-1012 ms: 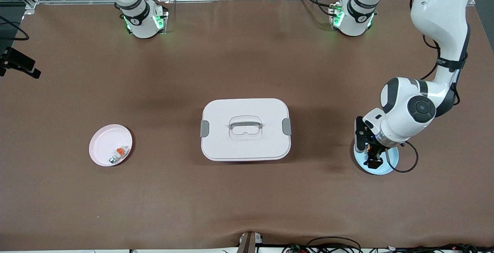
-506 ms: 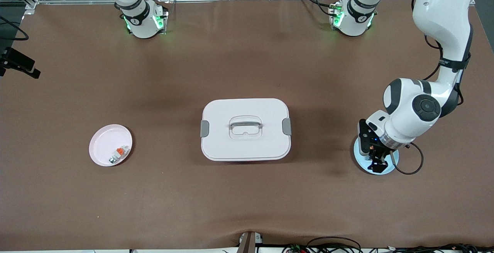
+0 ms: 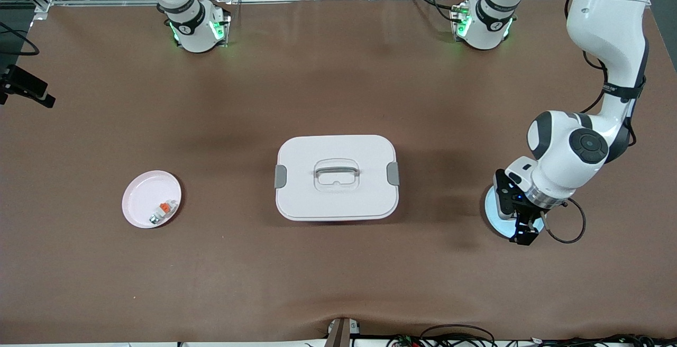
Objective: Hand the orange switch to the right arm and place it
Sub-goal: 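Align the open left gripper around the orange switch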
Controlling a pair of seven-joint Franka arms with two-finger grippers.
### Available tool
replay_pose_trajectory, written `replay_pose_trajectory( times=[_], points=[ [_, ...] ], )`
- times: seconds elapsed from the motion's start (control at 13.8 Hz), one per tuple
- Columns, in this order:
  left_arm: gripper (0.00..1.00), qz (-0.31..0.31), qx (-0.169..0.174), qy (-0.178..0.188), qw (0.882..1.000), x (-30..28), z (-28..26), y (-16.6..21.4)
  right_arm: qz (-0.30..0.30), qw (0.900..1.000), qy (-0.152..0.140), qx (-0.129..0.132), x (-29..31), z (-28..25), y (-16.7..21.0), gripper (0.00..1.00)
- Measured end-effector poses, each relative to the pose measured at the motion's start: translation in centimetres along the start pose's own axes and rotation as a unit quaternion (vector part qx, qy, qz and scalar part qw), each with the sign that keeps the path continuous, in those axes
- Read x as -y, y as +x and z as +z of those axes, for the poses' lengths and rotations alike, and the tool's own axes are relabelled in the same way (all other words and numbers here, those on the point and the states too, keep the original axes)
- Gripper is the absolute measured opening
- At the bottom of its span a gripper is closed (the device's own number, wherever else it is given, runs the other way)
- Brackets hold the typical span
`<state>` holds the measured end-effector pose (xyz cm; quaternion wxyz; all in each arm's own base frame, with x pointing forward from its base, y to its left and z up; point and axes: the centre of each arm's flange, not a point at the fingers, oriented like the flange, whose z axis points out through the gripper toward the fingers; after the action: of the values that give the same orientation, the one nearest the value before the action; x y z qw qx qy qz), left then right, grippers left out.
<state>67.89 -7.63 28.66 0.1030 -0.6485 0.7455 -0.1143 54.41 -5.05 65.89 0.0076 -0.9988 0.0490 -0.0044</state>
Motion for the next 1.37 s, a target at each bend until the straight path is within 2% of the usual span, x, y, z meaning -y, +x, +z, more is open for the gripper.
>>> replay_pose_trajectory(
  times=[1.37],
  points=[
    [1.0,-0.013,0.004,0.008,1.0,0.3,0.3,-1.9,0.003,1.0,0.0,0.0,-0.3,0.0,0.0,1.0]
  ],
)
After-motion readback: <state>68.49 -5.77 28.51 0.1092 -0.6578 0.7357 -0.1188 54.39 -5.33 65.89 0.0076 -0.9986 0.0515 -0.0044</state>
